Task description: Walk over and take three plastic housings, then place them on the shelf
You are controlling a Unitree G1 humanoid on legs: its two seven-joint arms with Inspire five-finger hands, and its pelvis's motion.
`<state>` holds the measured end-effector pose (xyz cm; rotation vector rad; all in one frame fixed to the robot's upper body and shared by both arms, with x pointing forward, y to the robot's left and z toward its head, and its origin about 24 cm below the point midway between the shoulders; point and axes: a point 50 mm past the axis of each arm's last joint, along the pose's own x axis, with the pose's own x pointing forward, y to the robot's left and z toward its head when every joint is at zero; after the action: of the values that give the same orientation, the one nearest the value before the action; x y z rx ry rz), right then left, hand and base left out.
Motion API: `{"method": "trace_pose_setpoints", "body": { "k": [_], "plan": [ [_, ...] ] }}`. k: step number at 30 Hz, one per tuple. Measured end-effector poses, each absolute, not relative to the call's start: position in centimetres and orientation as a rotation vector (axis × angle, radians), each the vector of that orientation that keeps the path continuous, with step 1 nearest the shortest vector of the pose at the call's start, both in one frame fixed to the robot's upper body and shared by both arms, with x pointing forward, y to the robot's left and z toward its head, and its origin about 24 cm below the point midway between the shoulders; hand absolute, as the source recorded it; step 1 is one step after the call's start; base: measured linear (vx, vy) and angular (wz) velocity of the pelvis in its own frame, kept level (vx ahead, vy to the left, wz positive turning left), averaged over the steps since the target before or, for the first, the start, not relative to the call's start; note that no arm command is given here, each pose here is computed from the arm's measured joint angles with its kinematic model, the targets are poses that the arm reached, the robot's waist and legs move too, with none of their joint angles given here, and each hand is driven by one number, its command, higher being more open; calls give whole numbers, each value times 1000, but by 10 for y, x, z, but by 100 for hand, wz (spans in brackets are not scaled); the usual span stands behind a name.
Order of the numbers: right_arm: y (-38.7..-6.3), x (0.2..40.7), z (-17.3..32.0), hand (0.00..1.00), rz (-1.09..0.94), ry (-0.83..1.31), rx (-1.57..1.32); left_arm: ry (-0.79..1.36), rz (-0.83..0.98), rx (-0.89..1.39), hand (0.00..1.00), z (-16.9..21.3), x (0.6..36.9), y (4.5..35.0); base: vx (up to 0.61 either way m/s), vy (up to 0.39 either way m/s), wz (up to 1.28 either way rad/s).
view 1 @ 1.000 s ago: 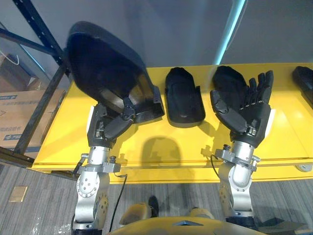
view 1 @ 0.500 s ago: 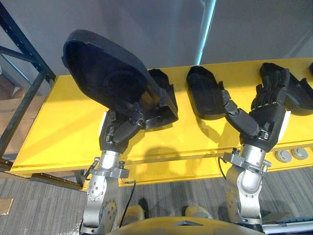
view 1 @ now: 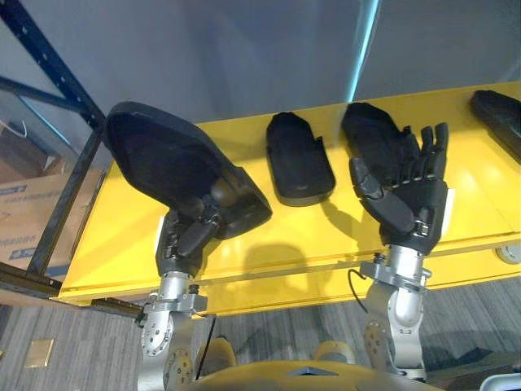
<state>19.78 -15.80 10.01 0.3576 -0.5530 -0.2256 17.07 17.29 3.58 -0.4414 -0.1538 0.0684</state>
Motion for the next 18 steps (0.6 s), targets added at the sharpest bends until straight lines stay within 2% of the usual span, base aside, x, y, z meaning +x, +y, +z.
{"method": "trace_pose_setpoints", "body": {
  "k": [4, 10, 14, 18],
  "plan": [
    [-150, 207, 93, 100, -258, -521, 321, -147, 33, -374, 0, 37, 171, 177, -36, 188, -1],
    [-152, 203, 95, 100, -328, -533, 248, -198, -25, -218, 0, 54, 175, 178, -43, 14, 0],
    [-167, 200, 117, 100, -307, -642, 180, -333, 30, -189, 0, 84, 183, 174, -36, -105, 0],
    [-188, 193, 137, 100, -280, -738, 58, -368, 78, -163, 0, 91, 188, 173, -41, -75, 39]
  ]
}}
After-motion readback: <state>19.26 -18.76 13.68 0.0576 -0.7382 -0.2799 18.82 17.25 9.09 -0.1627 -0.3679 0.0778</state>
